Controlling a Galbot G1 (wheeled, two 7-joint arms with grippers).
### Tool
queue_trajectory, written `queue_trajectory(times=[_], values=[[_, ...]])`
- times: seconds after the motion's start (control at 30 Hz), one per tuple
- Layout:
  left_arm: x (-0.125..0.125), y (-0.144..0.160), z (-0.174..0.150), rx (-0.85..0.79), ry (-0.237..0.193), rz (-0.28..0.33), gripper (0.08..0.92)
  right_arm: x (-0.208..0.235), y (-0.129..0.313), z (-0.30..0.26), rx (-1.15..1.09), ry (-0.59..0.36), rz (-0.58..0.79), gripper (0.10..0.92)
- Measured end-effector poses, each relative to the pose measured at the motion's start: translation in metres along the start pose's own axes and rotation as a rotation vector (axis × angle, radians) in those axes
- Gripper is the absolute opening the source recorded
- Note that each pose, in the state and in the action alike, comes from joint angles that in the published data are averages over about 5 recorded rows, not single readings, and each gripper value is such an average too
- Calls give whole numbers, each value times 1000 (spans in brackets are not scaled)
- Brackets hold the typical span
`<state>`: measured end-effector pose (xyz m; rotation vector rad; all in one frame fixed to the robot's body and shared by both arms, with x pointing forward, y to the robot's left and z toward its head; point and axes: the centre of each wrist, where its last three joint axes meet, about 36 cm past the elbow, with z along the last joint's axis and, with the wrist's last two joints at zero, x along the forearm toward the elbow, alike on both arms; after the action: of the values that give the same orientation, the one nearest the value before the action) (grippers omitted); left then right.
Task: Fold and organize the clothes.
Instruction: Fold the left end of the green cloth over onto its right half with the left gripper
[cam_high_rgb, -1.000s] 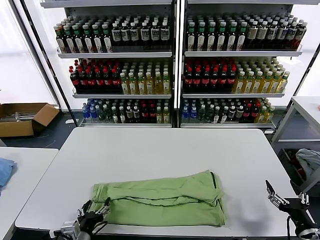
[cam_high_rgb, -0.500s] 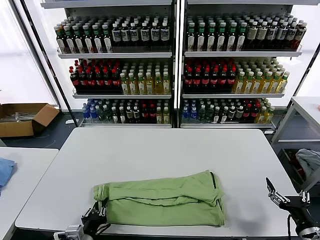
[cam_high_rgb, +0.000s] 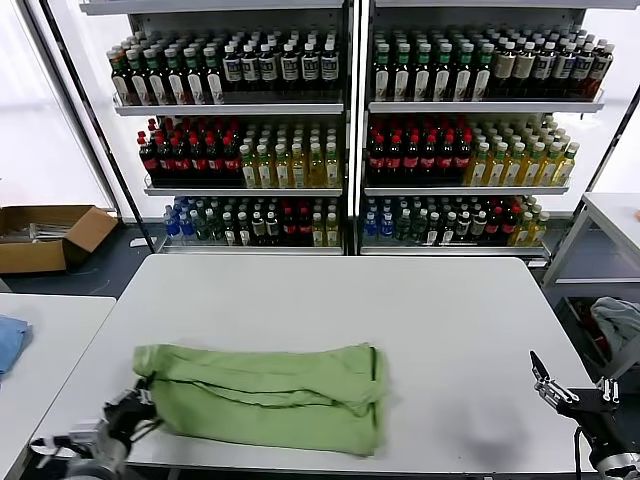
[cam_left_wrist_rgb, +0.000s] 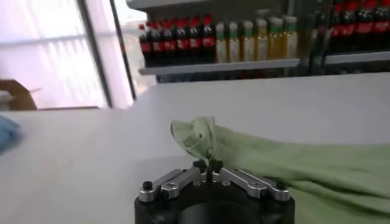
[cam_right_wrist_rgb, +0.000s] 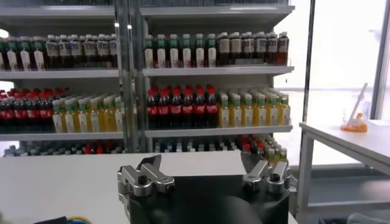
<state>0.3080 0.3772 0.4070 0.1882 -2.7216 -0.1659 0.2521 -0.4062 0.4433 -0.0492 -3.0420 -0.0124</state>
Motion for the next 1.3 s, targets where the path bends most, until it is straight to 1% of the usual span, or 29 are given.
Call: queue_trajectory(times=[0.13, 0.23, 0.3, 0.4, 0.5, 0.6, 0.73, 0.83, 0.97, 1.2, 1.3], values=[[-13, 57, -20, -61, -29, -66, 93, 1, 4, 0, -6, -4, -2, 823], [-17, 88, -40, -96, -53, -102, 93, 3, 7, 0, -12, -4, -2, 823], [-16, 99, -54, -107, -71, -108, 93, 5, 9, 2, -16, -3, -1, 823], [-13, 101, -73, -107, -105, -94, 93, 8, 12, 5, -23, 2, 6, 823], [-9, 90, -88, -94, -136, -58, 93, 11, 13, 7, -28, 6, 12, 823], [-3, 70, -95, -74, -152, -3, 93, 14, 14, 7, -31, 9, 19, 823], [4, 36, -94, -47, -153, 81, 93, 17, 15, 8, -36, 13, 26, 823], [7, 12, -88, -32, -144, 142, 93, 20, 18, 8, -41, 16, 27, 823], [8, -18, -72, -14, -110, 210, 93, 24, 20, 7, -44, 18, 29, 823], [10, -65, -36, 20, -8, 307, 93, 27, 20, 7, -45, 21, 41, 823], [12, -85, -23, 28, 27, 344, 96, 28, 21, 8, -49, 23, 43, 823]])
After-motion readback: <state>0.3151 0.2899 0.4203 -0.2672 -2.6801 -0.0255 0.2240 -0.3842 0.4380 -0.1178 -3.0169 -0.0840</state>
